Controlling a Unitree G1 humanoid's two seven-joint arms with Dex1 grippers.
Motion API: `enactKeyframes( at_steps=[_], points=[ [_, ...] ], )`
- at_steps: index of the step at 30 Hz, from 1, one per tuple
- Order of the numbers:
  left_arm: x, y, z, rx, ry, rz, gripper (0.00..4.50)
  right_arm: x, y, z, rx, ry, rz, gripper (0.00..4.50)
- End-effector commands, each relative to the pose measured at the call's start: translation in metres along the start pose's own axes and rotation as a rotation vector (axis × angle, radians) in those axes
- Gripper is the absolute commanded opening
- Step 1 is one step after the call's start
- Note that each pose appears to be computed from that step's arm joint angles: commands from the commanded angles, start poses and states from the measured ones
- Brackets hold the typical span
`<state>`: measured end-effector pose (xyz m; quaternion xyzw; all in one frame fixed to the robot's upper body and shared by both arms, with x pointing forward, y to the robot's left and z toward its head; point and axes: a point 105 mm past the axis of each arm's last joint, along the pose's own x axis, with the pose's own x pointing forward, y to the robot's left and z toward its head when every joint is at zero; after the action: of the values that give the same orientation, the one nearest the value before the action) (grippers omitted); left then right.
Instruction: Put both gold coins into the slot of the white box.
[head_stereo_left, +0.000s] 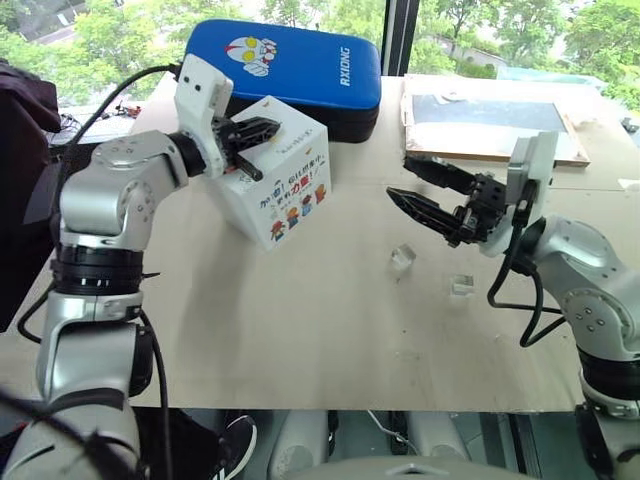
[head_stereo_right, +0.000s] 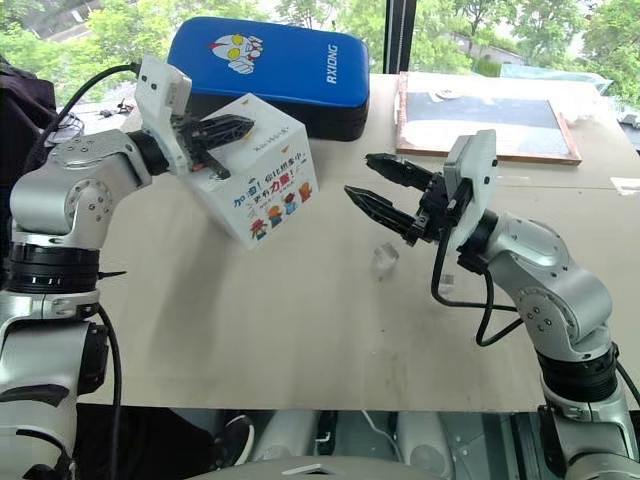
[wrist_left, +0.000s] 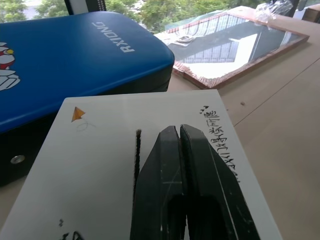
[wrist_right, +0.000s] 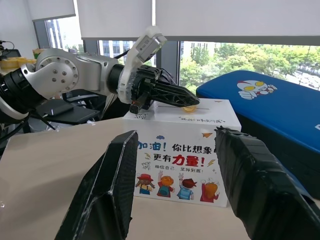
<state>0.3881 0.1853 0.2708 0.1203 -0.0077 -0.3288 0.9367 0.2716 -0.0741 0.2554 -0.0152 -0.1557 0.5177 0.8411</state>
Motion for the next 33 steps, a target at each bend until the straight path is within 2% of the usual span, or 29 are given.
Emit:
enactKeyframes(
  at_steps=[1,9,18,21,26,30,33],
  points=[
    [-0.004,0.011,-0.003,0.030,0.030,0.030,0.00,0.000,0.006,0.011,-0.027,-0.041,0.015,2.61],
    [-0.017,0.037,-0.012,0.104,0.118,0.155,0.00,-0.002,0.007,0.009,-0.021,-0.037,0.018,2.61],
    [-0.017,0.029,-0.021,0.078,0.145,0.123,0.00,-0.001,0.007,0.009,-0.017,-0.038,0.023,2.61],
    [-0.015,0.025,-0.016,0.069,0.114,0.107,0.82,-0.001,0.008,0.009,-0.015,-0.037,0.022,2.64],
    [-0.010,0.018,0.013,-0.033,-0.086,0.089,3.01,-0.002,0.007,0.008,-0.014,-0.035,0.014,2.64],
    [-0.020,-0.018,0.030,0.038,-0.225,-0.099,3.01,-0.010,0.002,0.002,-0.003,-0.012,-0.021,2.64],
    [-0.035,-0.077,0.018,0.042,-0.208,-0.368,3.01,-0.031,-0.003,-0.011,0.011,0.043,-0.073,2.64]
  ],
)
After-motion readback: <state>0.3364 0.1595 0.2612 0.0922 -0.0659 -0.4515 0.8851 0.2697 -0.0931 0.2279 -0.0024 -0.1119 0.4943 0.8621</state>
